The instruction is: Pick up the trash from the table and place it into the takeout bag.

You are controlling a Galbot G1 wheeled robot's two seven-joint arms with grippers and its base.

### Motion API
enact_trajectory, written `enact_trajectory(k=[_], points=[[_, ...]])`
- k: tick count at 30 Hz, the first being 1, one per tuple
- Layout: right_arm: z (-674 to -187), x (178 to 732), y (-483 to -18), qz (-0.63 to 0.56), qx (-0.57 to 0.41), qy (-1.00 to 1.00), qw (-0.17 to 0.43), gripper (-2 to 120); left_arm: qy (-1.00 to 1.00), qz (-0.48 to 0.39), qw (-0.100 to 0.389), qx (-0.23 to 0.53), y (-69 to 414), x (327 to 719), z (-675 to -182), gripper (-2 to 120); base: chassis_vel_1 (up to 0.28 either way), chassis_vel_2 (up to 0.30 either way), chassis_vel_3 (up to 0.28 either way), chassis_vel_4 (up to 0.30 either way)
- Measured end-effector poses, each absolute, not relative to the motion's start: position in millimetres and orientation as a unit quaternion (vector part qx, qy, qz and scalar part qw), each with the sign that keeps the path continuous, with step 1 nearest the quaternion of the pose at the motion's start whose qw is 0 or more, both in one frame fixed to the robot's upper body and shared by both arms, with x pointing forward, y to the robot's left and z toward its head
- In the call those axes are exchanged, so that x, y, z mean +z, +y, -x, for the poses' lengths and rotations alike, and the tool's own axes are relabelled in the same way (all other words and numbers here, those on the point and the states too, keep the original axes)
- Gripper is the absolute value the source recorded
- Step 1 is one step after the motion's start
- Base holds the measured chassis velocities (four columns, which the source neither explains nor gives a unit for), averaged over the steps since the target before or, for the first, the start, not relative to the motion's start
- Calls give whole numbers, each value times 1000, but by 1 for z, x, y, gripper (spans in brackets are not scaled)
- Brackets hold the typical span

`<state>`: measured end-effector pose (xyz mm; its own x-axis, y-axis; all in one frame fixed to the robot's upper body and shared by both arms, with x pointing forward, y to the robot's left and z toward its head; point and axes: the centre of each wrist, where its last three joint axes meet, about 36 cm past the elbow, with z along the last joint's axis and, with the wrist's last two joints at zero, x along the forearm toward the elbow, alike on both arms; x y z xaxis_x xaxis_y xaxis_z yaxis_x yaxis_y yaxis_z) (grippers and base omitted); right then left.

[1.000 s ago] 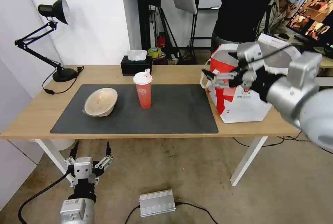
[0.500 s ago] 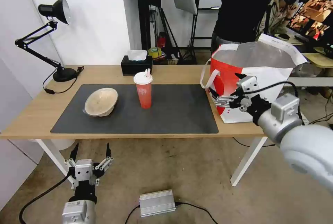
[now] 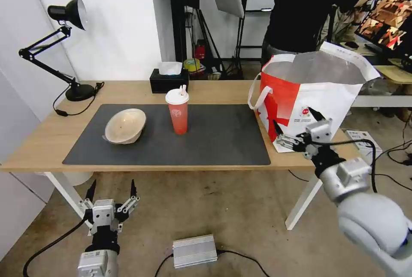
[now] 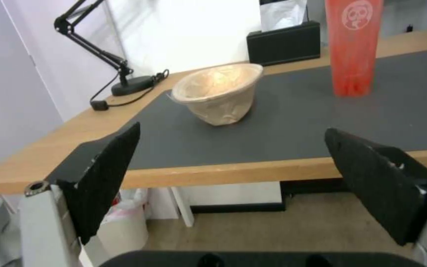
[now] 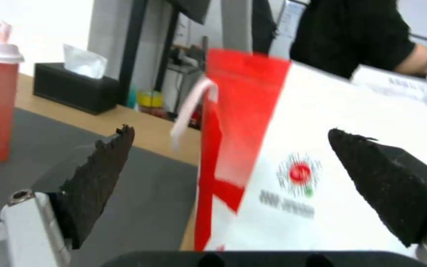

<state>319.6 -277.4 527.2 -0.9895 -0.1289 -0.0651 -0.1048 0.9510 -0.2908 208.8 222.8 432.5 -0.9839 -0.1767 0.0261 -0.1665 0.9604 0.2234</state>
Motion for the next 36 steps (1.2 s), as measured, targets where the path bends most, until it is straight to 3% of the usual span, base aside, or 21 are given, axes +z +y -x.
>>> enact_trajectory(k=[20,36], points=[[-276,452,-263,-28,-98,995,-6,100,-990,-82,28,-111,222,426,-211,100,0,0,0,0],[-269,414,-253,-16,-102,994,-47,100,-990,-78,29,-114,225,424,-212,100,0,0,0,0]])
